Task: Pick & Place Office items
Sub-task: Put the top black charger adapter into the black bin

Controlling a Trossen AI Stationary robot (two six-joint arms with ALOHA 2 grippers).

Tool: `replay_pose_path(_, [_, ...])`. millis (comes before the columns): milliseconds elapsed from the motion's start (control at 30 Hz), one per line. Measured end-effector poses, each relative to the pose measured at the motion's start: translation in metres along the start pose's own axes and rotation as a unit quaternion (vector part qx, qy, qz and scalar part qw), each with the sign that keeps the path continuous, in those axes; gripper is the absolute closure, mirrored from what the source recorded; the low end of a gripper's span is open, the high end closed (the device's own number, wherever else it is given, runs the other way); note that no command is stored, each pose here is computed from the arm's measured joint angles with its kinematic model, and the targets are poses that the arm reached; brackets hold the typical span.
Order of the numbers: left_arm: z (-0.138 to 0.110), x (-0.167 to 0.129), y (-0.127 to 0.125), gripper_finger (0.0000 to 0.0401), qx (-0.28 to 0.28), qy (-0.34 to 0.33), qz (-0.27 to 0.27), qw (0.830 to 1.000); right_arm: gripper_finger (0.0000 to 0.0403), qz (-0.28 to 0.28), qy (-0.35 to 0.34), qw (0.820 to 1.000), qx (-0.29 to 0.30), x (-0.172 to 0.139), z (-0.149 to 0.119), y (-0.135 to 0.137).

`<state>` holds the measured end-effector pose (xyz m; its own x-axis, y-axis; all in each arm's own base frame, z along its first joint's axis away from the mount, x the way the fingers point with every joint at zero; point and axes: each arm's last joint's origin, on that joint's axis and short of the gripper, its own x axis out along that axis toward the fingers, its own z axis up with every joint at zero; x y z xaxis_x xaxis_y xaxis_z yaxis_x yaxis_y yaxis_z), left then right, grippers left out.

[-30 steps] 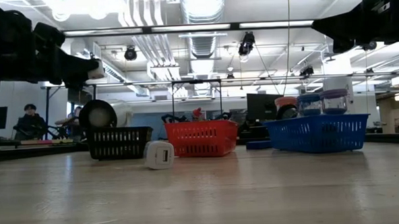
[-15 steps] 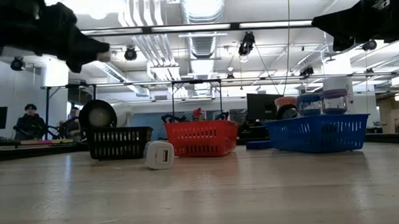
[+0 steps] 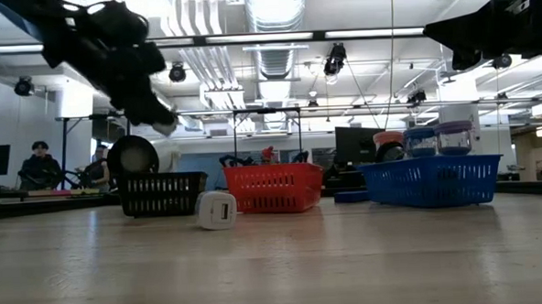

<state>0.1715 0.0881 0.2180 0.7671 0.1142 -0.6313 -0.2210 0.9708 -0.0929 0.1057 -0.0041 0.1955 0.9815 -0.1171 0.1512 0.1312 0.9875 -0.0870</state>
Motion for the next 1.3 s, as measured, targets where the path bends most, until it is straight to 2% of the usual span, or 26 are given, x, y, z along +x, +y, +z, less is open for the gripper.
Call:
replay_pose_path(100, [0.0, 0.016, -0.002, 0.0268, 0.0, 0.04, -0.011, 0.999, 0.039, 0.0, 0.001, 1.0, 0.0, 0.0, 0.0, 0.0])
replay_pose_path(600, [-0.019, 0.075, -0.006, 0.0268, 0.009, 0.192, 0.033, 0.981, 0.039, 0.0, 0.003, 1.0, 0.0, 0.0, -0.001, 0.0])
replay_pose_path(967, [-0.023, 0.081, -0.005, 0.0266, 0.013, 0.205, 0.037, 0.978, 0.039, 0.0, 0.003, 1.0, 0.0, 0.0, -0.001, 0.0])
replay_pose_path(1167, [-0.021, 0.077, -0.005, 0.0173, 0.013, 0.2, 0.041, 0.979, 0.039, 0.0, 0.003, 1.0, 0.0, 0.0, -0.001, 0.0])
replay_pose_path(1300, [-0.021, 0.077, -0.005, 0.0136, 0.012, 0.199, 0.042, 0.979, 0.039, 0.0, 0.003, 1.0, 0.0, 0.0, -0.001, 0.0])
